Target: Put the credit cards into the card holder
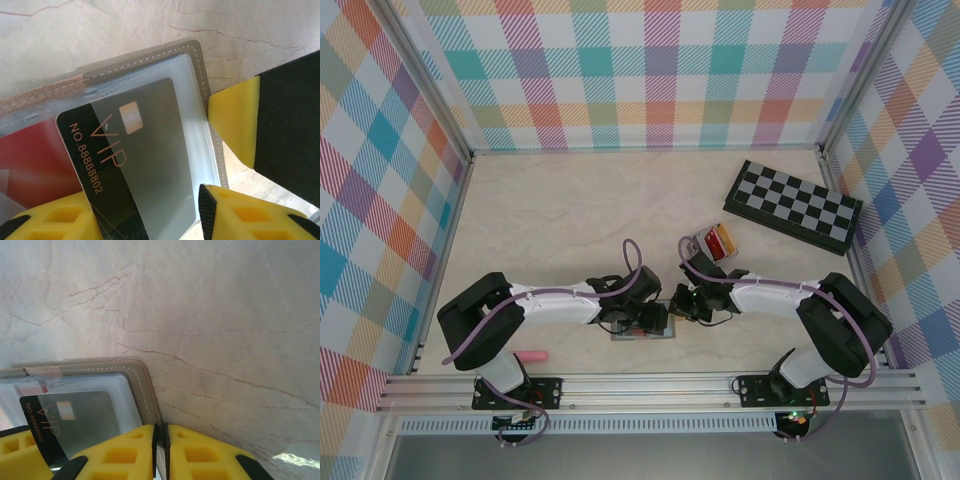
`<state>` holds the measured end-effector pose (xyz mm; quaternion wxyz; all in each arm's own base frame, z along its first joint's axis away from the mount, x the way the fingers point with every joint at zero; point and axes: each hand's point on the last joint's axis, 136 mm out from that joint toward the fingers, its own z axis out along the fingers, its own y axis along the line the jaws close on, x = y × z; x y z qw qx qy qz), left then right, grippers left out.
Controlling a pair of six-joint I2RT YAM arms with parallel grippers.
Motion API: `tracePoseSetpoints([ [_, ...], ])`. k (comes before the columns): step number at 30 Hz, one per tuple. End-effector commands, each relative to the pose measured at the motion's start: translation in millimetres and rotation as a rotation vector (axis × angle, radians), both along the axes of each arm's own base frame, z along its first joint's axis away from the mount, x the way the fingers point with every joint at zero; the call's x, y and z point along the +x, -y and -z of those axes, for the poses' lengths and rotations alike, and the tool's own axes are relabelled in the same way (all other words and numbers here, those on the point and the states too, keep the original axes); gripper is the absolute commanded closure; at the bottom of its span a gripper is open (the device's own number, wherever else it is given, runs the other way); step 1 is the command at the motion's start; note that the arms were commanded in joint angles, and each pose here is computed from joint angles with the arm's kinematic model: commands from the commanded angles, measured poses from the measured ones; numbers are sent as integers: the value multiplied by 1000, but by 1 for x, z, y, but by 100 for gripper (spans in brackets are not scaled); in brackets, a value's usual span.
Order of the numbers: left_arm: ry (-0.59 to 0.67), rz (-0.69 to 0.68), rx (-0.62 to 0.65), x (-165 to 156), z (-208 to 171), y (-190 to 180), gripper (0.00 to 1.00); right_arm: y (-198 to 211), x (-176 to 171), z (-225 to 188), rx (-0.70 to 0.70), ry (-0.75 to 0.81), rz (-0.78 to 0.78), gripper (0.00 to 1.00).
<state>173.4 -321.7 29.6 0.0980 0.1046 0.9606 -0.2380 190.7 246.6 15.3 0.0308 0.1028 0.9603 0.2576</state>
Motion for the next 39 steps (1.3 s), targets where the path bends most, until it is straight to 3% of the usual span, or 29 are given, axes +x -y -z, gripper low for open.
tracePoseSetpoints([
  [1,-34,11,18,-13,4,3,51,7,-5,6,-22,-23,30,87],
  [3,-33,-31,20,-11,1,-2,44,8,-6,7,-28,-25,28,87],
  [8,-30,-48,21,-10,-3,-4,43,7,-8,9,-24,-34,17,87],
  [15,-5,-85,169,-6,-1,-27,42,5,-8,9,-16,-40,20,87],
  [30,-66,-29,-30,-14,-9,15,50,5,-10,9,-1,-45,23,88],
  [39,12,-97,57,-5,-19,-15,45,11,-3,-4,-35,6,23,85],
])
